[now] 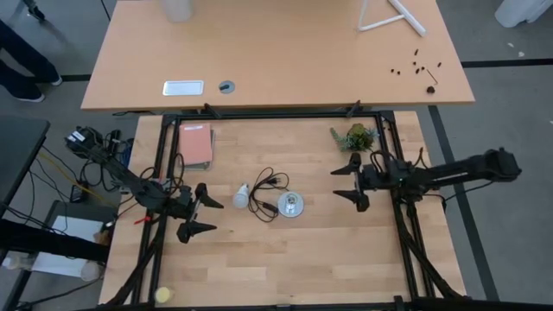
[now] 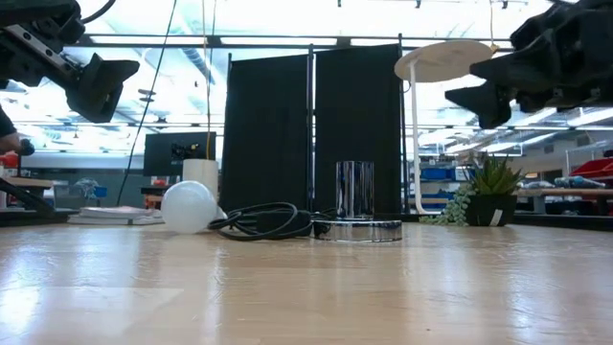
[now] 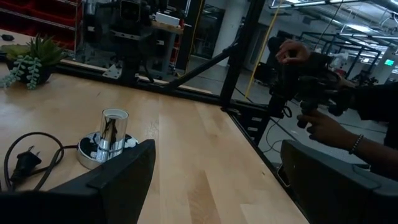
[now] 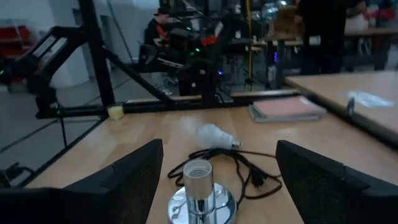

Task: Screw lightbulb
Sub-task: Return to Home Position

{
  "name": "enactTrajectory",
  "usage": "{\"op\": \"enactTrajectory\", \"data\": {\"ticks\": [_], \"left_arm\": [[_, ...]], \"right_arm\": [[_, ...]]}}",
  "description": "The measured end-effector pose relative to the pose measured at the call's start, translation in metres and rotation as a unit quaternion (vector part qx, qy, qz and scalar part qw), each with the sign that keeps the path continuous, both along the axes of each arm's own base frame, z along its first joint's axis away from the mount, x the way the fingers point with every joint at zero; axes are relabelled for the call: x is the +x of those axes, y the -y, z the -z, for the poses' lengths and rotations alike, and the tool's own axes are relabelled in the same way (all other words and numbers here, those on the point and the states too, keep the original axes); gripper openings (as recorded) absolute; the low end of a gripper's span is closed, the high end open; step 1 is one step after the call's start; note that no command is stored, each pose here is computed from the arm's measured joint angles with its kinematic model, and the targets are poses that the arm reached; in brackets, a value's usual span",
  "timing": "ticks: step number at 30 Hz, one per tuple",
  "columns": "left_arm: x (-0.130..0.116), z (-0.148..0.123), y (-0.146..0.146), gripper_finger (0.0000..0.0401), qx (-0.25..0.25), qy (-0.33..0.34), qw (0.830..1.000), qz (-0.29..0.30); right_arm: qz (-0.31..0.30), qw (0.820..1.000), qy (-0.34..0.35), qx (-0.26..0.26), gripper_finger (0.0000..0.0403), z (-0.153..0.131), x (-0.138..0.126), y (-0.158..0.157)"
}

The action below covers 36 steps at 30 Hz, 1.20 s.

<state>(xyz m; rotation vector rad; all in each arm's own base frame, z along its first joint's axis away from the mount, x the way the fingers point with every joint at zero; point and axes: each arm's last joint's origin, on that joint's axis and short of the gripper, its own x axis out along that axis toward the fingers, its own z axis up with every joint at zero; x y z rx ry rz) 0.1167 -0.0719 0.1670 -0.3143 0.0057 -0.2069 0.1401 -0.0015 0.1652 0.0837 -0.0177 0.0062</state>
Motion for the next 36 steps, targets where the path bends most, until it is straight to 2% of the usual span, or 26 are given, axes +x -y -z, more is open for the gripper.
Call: {"op": "enactTrajectory", "data": {"ticks": [4,20,33,36], "left_arm": [[0.0,0.0,0.0,0.0351,0.0,0.0,1.0,0.0],[0.0,0.0,0.0,0.0351,0.0,0.0,1.0,0.0],[0.0,-0.001,0.0,0.0351,-0.002,0.002,1.0,0.0],[0.0,0.0,0.0,0.0351,0.001,-0.001,1.0,0.0]], "right_arm": [[-0.013,0.999,0.002,-0.03,0.0322,-0.003,-0.008,-0.004],[-0.035,0.999,0.019,-0.029,0.0322,-0.005,-0.042,-0.008],[-0.029,0.997,0.002,-0.071,0.0321,-0.001,-0.043,-0.007],[-0.029,0.998,0.001,-0.049,0.0321,-0.002,-0.043,-0.007]]}}
